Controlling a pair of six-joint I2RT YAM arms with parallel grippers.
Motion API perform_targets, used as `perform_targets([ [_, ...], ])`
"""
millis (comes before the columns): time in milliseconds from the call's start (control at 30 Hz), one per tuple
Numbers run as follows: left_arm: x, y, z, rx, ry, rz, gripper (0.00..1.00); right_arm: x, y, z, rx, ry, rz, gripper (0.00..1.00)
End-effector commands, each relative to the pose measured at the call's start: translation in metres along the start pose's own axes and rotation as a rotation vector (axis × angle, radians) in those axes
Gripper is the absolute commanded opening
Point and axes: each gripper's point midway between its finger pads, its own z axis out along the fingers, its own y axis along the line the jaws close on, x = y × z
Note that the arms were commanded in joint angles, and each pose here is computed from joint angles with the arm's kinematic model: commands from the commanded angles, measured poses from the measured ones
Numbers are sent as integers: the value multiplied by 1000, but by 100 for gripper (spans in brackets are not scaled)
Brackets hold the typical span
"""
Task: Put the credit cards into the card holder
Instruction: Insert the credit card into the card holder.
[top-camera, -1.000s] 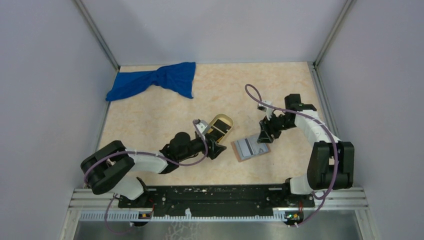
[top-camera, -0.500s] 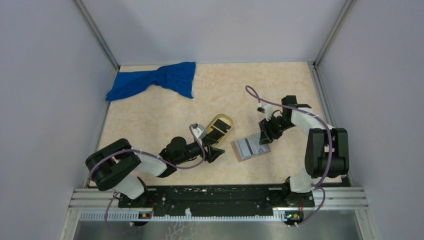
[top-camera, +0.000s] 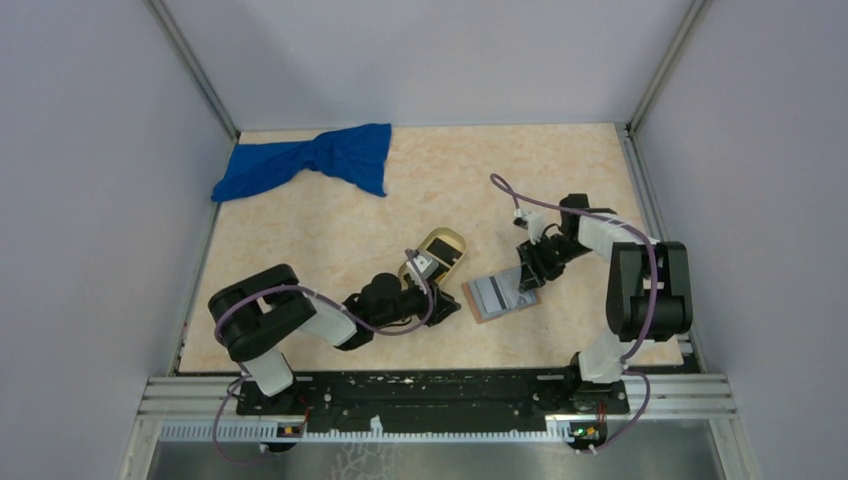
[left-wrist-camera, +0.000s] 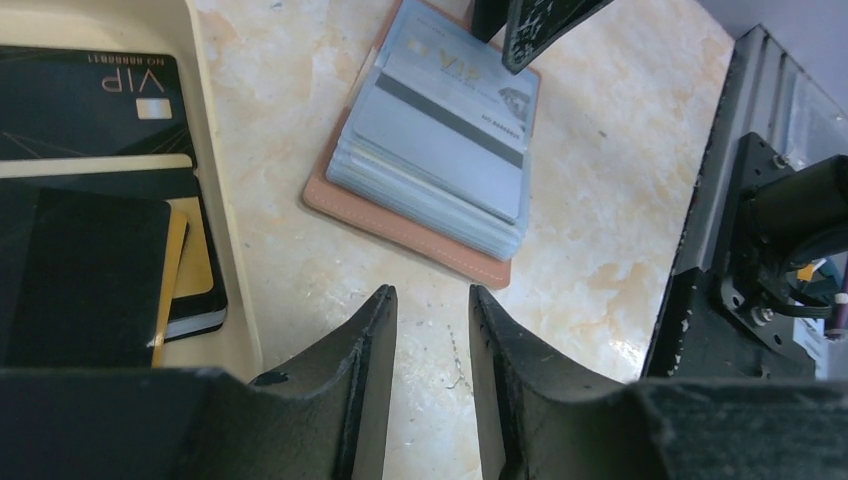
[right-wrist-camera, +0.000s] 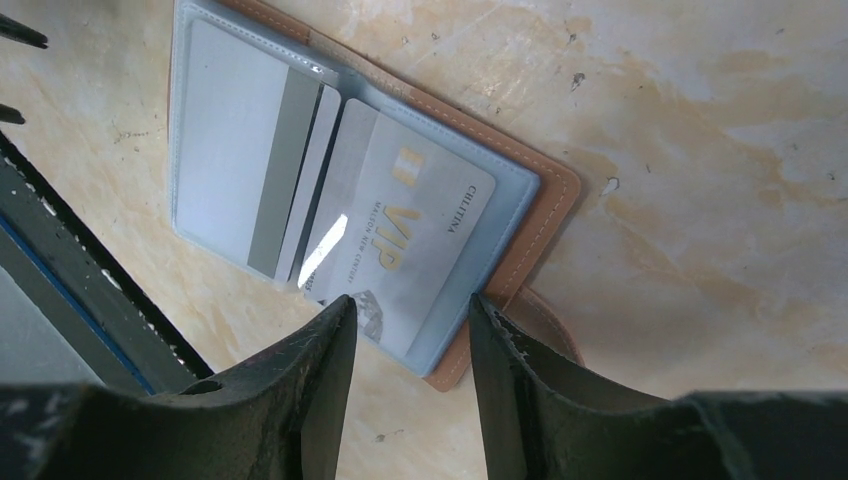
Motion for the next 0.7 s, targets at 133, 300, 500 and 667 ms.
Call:
perform_targets([
  [133, 19, 9, 14, -49, 40, -24, 38, -10, 6, -1, -56, -29, 1, 42],
  [300, 24, 6, 19, -40, 50, -27, 37, -21, 22, -9, -116, -77, -9, 38],
  [500, 23, 6, 18, -43, 46, -24, 37, -30, 33, -16, -143, -121, -16, 37],
  [667, 22, 3, 18, -30, 44, -25, 37, -36, 40, -19, -177, -149, -12, 37],
])
